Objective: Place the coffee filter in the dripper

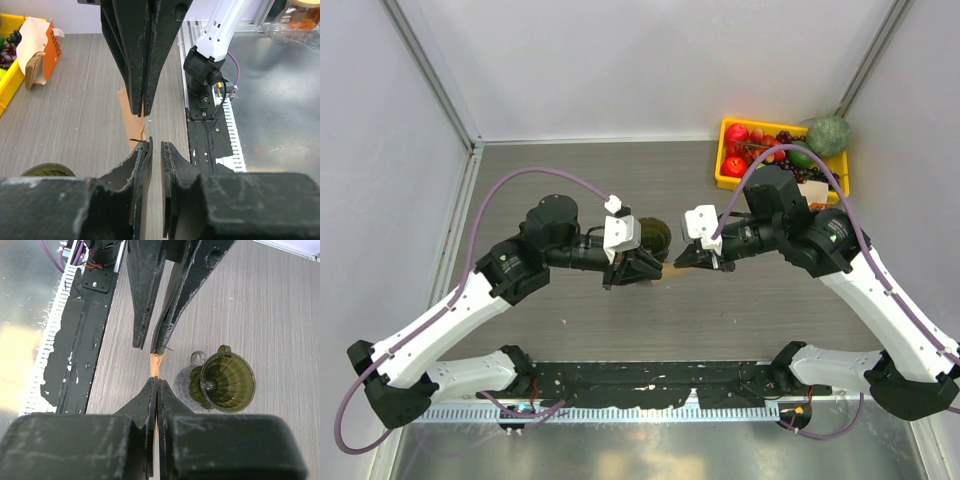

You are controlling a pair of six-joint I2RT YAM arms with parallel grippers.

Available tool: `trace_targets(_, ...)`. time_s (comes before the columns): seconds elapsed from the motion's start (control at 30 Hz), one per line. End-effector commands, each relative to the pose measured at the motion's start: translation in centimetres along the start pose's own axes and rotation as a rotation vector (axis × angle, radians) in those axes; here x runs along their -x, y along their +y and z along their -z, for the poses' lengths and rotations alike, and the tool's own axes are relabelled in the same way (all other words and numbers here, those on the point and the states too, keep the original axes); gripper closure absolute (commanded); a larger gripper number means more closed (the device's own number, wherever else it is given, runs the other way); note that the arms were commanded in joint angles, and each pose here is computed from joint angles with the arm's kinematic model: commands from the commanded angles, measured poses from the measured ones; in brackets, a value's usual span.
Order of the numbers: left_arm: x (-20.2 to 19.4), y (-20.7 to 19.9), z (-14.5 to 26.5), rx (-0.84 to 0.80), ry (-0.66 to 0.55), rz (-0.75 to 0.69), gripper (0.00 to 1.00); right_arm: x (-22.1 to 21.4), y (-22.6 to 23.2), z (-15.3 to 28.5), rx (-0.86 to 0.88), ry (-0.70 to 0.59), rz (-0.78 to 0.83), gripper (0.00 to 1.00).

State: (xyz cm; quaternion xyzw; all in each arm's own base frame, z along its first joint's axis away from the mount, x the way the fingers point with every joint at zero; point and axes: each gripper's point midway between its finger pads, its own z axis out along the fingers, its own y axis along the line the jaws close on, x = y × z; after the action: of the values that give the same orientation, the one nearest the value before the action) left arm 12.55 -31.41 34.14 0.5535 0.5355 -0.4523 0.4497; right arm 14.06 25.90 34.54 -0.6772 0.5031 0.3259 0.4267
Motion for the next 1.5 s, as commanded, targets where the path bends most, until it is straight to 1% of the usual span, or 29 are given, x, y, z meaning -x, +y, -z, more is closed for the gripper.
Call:
trace_targets(0.0,3.4,-0.4,0.3,-0.021,-0.08,-0.045,0.81,0.9,0.7,0.2,0.021,-0.029,0.043,0.95)
trace_targets(0.13,3.5,0.1,0.1,-0.001,-0.087,-0.04,0.93,0.9,1.0,0.2,0.033,-0.03,0.047,0.95)
trace_targets(0.2,3.5,0.2,0.0,0.004,-0.086,-0.04,0.96,0.8,1.2,0.2,0.04,-0.029,0.05,0.95)
trace_targets(0.3,3.4,0.3,-0.1,0.006,-0.085,-0.044,0.96,0.8,1.3,0.2,0.041,-0.027,0.05,0.95)
trace_targets(0.4,3.3,0.6,-0.1,0.021,-0.084,-0.042,0.94,0.8,1.4,0.2,0.047,-0.03,0.049,0.95)
trace_targets(0.57,3.3,0.9,-0.1,0.037,-0.083,-0.049,0.94,0.9,1.6,0.2,0.053,-0.034,0.047,0.95)
trace_targets(0.77,3.0,1.5,-0.4,0.057,-0.077,-0.048,0.91,1.2,1.6,0.2,0.061,-0.044,0.048,0.95)
trace_targets(0.93,2.8,2.0,-0.5,0.074,-0.074,-0.053,0.85,1.2,1.6,0.1,0.061,-0.043,0.044,0.95)
trace_targets(1.23,2.0,1.0,-0.7,0.032,-0.066,-0.058,0.7,1.4,1.3,0.0,0.05,-0.048,0.028,0.95)
trace_targets(1.33,1.8,1.1,-0.7,0.039,-0.061,-0.058,0.71,1.6,1.3,0.0,0.056,-0.055,0.029,0.95)
trace_targets(1.47,1.4,1.0,-0.9,0.036,-0.054,-0.062,0.79,1.9,1.3,0.1,0.056,-0.062,0.03,0.95)
